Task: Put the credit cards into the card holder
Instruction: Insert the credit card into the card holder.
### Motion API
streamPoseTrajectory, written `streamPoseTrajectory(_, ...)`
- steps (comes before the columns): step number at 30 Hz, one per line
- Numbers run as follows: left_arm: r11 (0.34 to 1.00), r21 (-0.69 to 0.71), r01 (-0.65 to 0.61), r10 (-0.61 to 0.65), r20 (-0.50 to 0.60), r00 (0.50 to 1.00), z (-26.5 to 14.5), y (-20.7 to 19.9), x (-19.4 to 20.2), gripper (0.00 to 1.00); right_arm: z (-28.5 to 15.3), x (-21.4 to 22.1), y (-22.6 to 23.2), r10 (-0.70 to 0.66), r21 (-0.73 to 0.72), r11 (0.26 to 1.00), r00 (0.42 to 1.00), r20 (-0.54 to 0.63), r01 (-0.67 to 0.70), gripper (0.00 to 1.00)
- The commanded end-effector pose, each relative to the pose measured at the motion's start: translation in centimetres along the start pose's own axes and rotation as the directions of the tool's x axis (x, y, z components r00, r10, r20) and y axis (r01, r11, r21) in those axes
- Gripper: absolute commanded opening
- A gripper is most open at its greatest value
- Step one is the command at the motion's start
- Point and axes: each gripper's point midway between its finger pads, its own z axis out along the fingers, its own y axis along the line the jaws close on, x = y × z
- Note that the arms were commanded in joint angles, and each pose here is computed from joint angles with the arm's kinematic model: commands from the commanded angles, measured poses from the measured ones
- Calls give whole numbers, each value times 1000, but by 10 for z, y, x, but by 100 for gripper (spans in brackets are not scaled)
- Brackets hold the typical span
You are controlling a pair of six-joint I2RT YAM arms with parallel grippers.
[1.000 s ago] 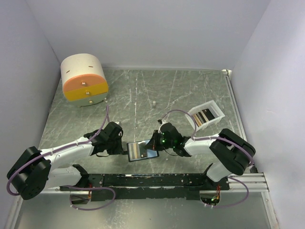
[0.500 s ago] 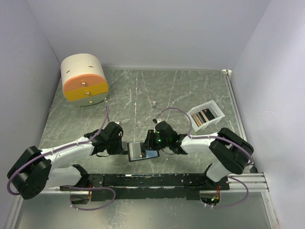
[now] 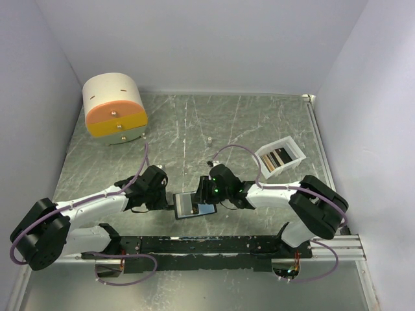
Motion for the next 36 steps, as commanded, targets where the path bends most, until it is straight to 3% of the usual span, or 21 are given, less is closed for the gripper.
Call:
streamPoseTrajectory(1, 1000, 24, -8, 8, 6, 1000, 1, -7, -5, 7, 2, -2, 7, -19, -5, 1000, 1000, 1, 19, 38)
streamPoseTrajectory(25, 999, 51, 2, -2, 11, 1000, 2, -15, -8, 7, 21, 8, 41, -37, -108, 994, 999, -23, 34, 38)
streamPoseTrajectory(31, 1000, 30, 2, -3, 34, 999, -3, -14, -14, 7, 9, -4, 29, -124, -10, 992, 992, -5, 124, 38)
streamPoseTrajectory(36, 1000, 30, -8, 6, 71, 997, -11, -16, -23, 16, -17, -35, 20, -246, 99, 966, 967, 67, 239, 38)
